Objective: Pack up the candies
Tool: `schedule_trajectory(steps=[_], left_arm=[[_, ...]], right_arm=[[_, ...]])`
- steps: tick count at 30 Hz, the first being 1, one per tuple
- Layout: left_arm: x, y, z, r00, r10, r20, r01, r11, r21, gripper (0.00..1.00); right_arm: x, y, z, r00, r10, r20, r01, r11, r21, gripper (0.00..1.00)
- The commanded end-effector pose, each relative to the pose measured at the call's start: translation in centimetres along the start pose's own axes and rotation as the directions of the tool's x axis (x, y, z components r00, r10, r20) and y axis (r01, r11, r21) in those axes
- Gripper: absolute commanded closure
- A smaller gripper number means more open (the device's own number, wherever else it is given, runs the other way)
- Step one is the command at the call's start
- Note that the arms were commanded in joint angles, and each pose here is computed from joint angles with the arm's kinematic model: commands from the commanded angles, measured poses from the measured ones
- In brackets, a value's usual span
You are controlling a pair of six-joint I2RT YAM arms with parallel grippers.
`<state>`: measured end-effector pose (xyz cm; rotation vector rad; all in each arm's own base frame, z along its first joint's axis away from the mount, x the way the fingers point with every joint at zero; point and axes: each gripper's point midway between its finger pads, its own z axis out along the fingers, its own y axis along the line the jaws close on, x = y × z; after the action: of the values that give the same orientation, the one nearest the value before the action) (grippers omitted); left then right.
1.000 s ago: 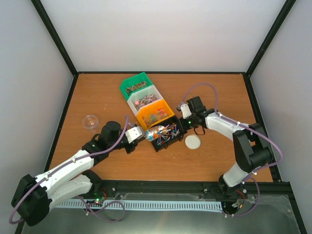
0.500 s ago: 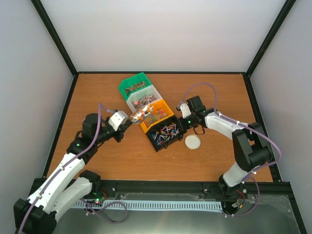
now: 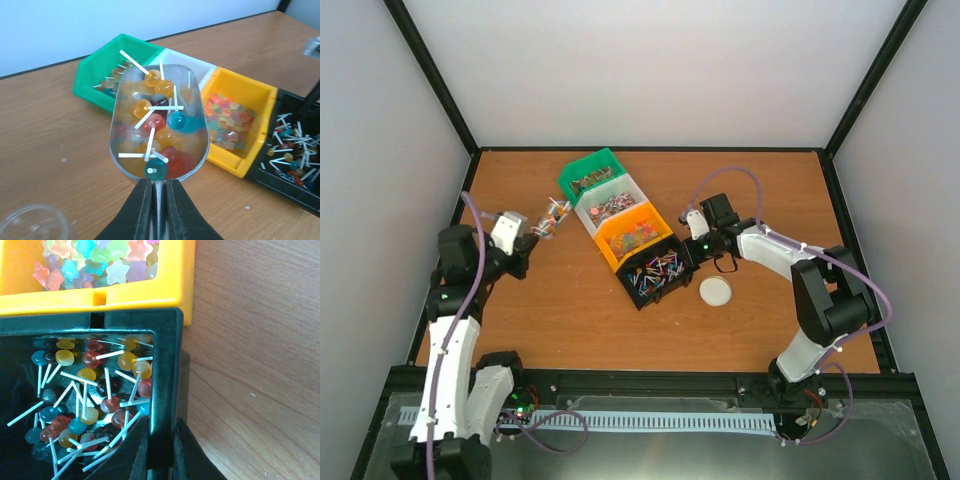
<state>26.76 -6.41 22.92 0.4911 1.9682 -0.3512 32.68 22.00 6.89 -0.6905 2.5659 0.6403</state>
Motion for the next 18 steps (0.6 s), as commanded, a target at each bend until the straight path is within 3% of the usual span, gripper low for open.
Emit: schedule_trajectory(steps=[1,10,18], left_arm=[[-2.2,1.5,-2.2,0.999,0.020,0.040,-0.021,1.000,0.007,0.99],[-1.6,6.1,-4.5,1.000,0.017,0.015,-0.016,0.996,-0.092,0.99],[0.6,7.0,-6.0,0.999,-0.008,-0.033,0.004,0.995,-0.104,0.99]], right_arm=[[-2.2,1.5,-0.1,0.997,-0.055,0.061,0.059,0.996,-0.064,0.97],[-2.6,1.6,0.1,0.995,-0.062,0.074,0.067,0.995,-0.074,0.97],[-2.6,1.7,-0.1,0.995,-0.055,0.089,0.062,0.995,-0.075,0.97]])
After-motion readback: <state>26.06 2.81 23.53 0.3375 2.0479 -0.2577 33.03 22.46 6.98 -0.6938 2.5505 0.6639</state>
